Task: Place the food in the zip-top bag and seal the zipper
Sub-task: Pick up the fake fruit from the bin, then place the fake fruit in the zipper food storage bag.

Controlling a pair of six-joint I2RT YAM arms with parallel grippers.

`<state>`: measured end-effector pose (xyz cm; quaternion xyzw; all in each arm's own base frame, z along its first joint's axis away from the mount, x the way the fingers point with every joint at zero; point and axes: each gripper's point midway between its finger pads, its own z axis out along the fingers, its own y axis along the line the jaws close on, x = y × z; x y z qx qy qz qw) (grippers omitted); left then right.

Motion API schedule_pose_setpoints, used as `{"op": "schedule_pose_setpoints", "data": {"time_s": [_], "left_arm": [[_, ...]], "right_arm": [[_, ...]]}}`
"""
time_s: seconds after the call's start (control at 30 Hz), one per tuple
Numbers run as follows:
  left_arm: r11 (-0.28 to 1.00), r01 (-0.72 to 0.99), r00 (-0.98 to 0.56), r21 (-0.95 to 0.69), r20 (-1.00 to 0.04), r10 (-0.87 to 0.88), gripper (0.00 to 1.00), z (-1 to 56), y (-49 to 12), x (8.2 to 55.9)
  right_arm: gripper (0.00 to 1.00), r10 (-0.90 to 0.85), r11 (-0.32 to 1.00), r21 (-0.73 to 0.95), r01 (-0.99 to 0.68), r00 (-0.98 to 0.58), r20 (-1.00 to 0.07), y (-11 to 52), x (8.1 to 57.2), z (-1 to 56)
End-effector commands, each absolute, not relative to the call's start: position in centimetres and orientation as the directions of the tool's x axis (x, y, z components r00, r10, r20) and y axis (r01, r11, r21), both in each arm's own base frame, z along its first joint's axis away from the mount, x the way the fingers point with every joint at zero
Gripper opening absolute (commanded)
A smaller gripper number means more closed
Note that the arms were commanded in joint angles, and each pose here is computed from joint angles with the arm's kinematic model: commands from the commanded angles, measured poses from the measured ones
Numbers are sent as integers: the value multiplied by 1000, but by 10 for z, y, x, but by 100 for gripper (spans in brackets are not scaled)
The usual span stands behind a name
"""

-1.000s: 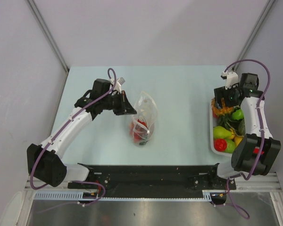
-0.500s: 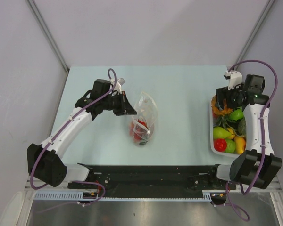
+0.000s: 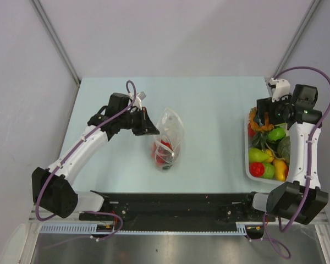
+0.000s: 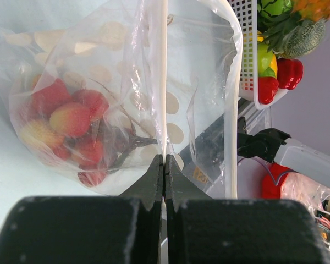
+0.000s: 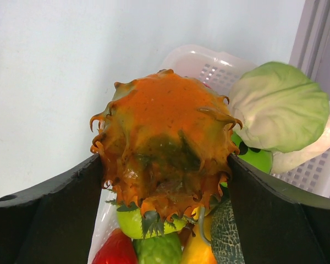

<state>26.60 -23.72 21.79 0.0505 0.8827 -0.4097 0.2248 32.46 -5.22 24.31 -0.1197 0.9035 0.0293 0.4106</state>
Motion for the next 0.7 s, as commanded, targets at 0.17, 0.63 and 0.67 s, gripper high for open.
{"op": "schedule_pose_setpoints", "data": {"time_s": [0.17,0.63,0.67], "left_arm": [[640,292,-891,-711,-445,-88,0,220,-242,266],[625,289,-895,-725,-436,-91,0,223,-245,265],[626,286,-895,-726,-435,-95,0,223,-244,265]], "right_arm": [[2,-114,962,16,-274,-454,-884,-27,332,343],[0,67,722,217,-657,-245,-967,123,333,450],[0,68,675,222,-704,-241,-968,147,327,454]]}}
